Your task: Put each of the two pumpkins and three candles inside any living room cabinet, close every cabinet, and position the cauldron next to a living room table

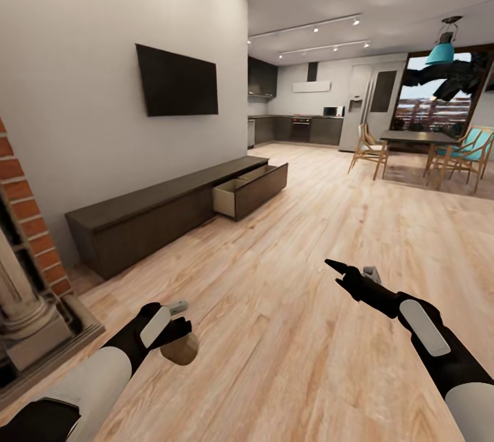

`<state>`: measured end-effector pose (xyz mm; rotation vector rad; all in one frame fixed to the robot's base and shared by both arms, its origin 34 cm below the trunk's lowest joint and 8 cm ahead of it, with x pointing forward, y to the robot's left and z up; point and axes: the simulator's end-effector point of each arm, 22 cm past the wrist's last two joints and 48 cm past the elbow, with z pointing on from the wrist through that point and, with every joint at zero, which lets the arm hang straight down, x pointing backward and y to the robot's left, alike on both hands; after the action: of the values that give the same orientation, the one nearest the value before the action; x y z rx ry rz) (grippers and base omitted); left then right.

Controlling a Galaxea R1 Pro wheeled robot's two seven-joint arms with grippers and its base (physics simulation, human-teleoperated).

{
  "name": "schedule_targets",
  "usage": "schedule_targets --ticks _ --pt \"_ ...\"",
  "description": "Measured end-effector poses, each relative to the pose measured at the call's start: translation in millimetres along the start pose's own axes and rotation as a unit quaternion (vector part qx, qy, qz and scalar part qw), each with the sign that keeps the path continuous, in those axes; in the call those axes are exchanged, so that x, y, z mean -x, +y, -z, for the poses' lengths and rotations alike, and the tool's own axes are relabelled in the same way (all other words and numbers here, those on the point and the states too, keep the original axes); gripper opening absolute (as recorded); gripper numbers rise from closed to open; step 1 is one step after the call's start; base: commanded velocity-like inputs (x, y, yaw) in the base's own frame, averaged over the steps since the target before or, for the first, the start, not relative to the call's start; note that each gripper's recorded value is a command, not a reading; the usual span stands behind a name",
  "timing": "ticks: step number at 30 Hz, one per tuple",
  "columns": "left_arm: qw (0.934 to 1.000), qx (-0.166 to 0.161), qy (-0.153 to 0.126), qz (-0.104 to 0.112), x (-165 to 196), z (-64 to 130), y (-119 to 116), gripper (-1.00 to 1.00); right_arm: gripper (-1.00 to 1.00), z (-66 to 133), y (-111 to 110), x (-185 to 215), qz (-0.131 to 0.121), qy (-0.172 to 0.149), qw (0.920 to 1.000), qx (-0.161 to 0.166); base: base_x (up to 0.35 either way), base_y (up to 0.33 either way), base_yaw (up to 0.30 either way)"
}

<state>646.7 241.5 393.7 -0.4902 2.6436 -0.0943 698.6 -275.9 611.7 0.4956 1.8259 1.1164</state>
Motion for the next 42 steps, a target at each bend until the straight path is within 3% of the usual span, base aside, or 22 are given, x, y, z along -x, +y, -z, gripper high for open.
schedule_targets --ticks 11,32,42 --pt "1.0 0.0 0.0 -0.001 0 0.2 -1 -1.0 1.0 0.0 0 0 0.0 0.0 1.0 0.001 0.323 0.0 -0.012" --pt "1.0 -0.005 -0.007 -0.001 4 7.3 -6 -1.0 1.0 2.7 9 3 0.003 -0.003 1.0 0.006 0.323 0.0 -0.247" --pt "1.0 -0.005 -0.006 -0.002 3 7.5 -7 -1.0 1.0 2.4 10 3 0.003 -0.003 1.0 0.008 0.323 -0.097 -0.023"
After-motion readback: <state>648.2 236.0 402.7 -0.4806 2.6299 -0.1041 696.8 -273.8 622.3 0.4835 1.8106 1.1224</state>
